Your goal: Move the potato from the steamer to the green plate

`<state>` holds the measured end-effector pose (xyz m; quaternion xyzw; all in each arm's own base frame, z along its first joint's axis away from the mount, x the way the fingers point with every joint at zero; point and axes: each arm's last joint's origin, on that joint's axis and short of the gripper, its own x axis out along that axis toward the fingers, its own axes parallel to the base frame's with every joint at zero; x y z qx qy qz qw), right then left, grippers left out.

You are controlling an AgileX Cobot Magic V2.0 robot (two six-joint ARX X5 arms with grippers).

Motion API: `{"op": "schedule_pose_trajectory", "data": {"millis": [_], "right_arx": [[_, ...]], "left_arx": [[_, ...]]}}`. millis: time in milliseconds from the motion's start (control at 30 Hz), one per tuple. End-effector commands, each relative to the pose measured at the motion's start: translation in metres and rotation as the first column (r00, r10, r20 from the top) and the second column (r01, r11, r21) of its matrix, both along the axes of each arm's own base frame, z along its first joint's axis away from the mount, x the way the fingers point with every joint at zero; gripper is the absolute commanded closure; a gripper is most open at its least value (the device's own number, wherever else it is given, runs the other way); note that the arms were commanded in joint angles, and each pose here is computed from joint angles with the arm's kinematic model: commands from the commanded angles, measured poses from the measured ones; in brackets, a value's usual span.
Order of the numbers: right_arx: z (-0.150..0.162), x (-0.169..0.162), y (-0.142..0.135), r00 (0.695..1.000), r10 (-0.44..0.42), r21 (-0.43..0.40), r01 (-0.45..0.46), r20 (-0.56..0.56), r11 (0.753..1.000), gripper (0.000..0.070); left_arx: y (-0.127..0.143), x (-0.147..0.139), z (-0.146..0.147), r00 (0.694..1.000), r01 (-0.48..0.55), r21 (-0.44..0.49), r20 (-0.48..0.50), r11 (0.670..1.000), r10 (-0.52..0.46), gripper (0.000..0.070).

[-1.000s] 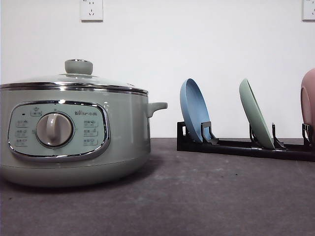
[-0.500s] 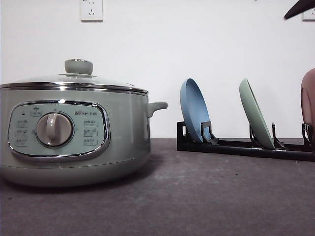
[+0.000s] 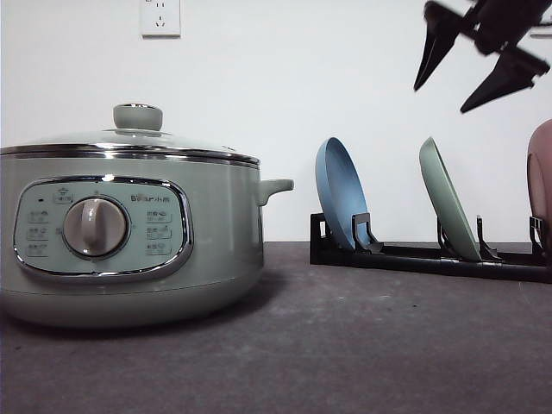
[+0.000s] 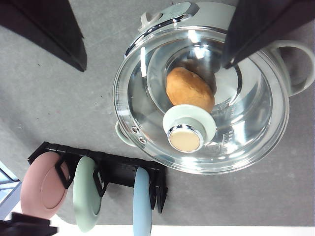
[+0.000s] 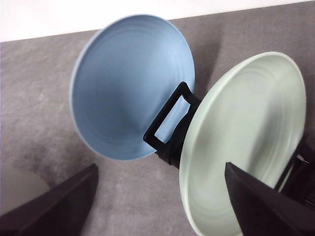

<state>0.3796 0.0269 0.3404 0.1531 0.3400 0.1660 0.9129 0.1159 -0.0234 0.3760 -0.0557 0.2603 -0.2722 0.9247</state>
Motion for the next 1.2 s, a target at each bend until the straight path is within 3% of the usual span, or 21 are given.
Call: {"op": "schedule_pose_trajectory", "data": {"millis": [0, 367, 500, 633, 1000, 1167], "right_arx": [[-0.004, 0.011, 0.002, 1.0, -0.011, 0.009, 0.011, 0.008, 1.0, 0.0181], [-0.039, 0.034, 0.006, 0.998, -0.043, -0.032, 0.041, -0.055, 0.999, 0.0194], [-0.045, 0.037, 0.007, 0.996, -0.042, -0.034, 0.04, -0.073, 0.999, 0.0306], [-0.049, 0.039, 0.007, 0.996, -0.041, -0.034, 0.039, -0.079, 0.999, 0.0332], [-0.05, 0.039, 0.008, 0.996, -0.013, -0.014, 0.011, -0.088, 1.0, 0.0641], [-0.05, 0.038, 0.009, 0.996, 0.007, 0.004, -0.007, -0.088, 1.0, 0.0692]], "left_arx": [[0.0, -0.001, 0.007, 0.999, 0.013, 0.006, 0.033, 1.0, -0.014, 0.0143], [0.0, -0.002, 0.005, 1.0, 0.014, 0.009, 0.006, 1.0, -0.014, 0.0143], [0.0, -0.002, 0.005, 1.0, 0.014, 0.008, 0.008, 1.0, -0.014, 0.0143], [0.0, -0.002, 0.005, 1.0, 0.014, 0.009, 0.008, 1.0, -0.014, 0.0143], [0.0, -0.002, 0.005, 1.0, 0.014, 0.009, 0.008, 1.0, -0.014, 0.0143], [0.0, -0.002, 0.005, 1.0, 0.014, 0.009, 0.008, 1.0, -0.014, 0.0143]]}}
